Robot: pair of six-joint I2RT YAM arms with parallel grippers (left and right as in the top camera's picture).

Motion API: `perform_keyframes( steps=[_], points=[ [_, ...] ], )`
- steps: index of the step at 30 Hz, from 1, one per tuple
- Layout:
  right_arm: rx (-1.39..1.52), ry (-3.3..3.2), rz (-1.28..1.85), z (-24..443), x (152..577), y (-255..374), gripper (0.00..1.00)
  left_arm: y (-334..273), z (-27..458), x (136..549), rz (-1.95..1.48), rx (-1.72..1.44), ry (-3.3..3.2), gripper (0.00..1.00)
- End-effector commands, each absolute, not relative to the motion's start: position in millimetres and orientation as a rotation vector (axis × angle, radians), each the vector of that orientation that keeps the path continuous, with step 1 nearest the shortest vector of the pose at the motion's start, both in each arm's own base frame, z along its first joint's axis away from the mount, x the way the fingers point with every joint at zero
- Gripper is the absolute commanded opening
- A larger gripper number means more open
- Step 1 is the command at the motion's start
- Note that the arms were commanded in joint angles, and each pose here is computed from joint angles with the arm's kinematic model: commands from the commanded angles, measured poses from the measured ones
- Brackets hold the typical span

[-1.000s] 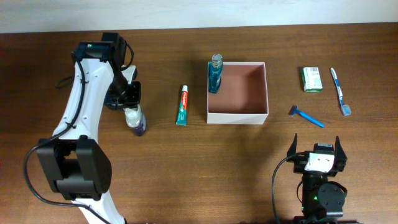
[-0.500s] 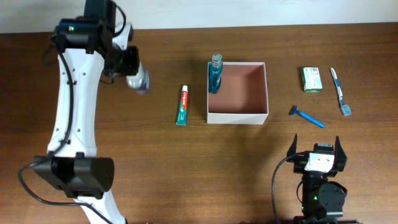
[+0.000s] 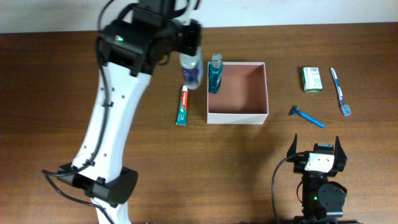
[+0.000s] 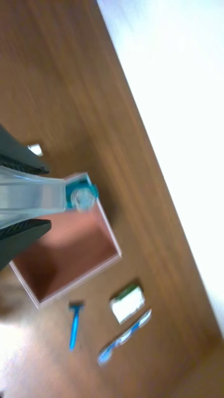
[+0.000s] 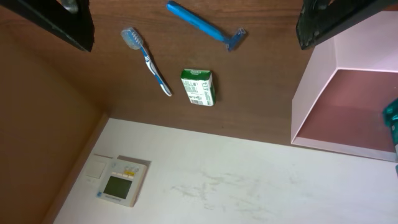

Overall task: Pack container
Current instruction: 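Lift the foam pump bottle and carry it right over the box, then lower the foam bottle into the box beside the mouthwash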

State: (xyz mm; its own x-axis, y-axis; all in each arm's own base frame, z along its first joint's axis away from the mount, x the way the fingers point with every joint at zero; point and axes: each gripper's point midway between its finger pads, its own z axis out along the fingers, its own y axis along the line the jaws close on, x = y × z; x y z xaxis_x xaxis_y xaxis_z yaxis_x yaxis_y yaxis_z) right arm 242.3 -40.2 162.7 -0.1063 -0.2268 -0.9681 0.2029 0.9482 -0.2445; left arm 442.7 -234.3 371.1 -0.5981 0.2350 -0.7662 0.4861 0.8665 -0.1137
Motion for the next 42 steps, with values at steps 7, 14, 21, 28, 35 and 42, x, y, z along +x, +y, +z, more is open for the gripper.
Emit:
perform_keyframes(
  steps=[7,14,21,28,35,42],
  points=[
    [-0.006,1.645,-0.37,160,242,-42,0.99,-283,403,431,-0.475,0.61,2.069,0.19],
    [-0.006,1.645,-0.37,160,242,-42,1.0,-310,377,439,-0.491,0.657,2.093,0.19],
    [-0.006,1.645,-0.37,160,242,-42,0.99,-335,343,455,-0.499,0.687,2.123,0.19],
    [-0.006,1.645,-0.37,160,242,-42,0.99,-351,312,469,-0.497,0.704,2.15,0.2],
    [-0.006,1.645,-0.37,160,242,-42,0.99,-359,299,479,-0.499,0.705,2.144,0.2],
    [-0.006,1.645,-0.37,160,242,-42,0.99,-369,273,491,-0.495,0.712,2.165,0.2]
  ],
)
